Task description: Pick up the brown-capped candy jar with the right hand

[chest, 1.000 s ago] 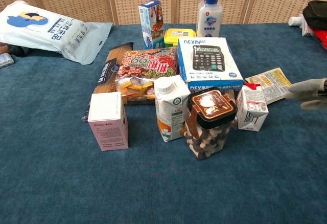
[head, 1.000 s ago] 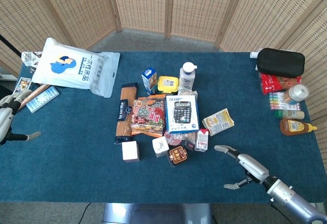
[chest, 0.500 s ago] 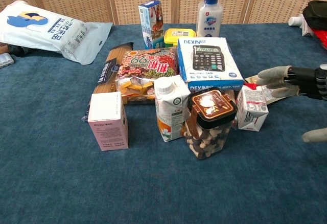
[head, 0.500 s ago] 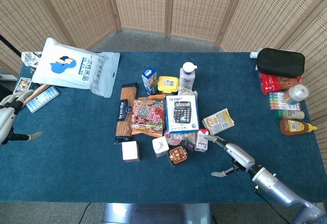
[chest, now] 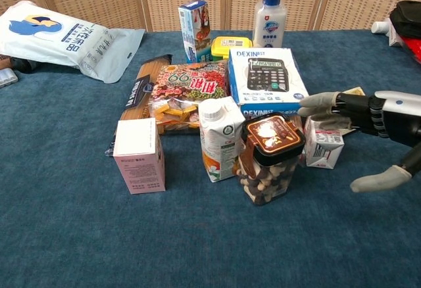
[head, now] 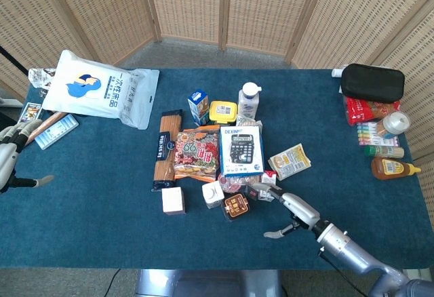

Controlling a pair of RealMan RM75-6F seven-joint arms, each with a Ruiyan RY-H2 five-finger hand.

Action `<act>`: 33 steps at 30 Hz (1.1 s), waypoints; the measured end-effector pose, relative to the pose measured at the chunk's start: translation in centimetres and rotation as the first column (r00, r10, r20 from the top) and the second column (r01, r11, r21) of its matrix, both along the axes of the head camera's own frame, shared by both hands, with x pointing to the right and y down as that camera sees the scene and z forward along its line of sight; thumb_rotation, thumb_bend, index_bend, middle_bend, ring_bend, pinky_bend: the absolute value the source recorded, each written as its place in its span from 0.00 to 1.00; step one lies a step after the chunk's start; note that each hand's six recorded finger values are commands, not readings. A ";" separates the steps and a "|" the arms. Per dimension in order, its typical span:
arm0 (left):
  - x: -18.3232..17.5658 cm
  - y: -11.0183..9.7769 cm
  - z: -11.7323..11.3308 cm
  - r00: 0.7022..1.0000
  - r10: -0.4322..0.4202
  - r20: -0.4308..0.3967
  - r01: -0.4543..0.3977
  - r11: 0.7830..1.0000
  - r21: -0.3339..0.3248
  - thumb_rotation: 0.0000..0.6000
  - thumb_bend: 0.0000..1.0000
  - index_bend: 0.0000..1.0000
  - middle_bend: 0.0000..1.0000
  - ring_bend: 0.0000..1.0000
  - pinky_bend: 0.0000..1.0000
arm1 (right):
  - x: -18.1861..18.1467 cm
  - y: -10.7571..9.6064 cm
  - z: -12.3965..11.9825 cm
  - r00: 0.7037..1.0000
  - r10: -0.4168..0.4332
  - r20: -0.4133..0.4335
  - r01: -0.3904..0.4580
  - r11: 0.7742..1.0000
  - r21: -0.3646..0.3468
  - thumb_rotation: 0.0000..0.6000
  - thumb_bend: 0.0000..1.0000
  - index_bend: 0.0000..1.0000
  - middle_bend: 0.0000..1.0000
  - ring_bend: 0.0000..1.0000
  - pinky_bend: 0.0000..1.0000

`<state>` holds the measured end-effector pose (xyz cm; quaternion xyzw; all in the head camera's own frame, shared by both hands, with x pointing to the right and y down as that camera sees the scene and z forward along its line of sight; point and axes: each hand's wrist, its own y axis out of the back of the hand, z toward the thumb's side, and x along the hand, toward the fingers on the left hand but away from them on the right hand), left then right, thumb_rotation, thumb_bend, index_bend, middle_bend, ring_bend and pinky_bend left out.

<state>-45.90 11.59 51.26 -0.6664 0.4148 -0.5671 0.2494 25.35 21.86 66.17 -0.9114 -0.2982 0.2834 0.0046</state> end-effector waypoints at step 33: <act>-2.1 -0.1 -0.5 0.999 -0.033 0.039 0.033 0.999 0.004 1.00 0.01 0.00 0.00 0.00 0.00 | -3.2 0.7 3.6 0.991 0.127 0.042 -0.125 0.992 -0.026 1.00 0.00 0.46 0.68 0.40 0.29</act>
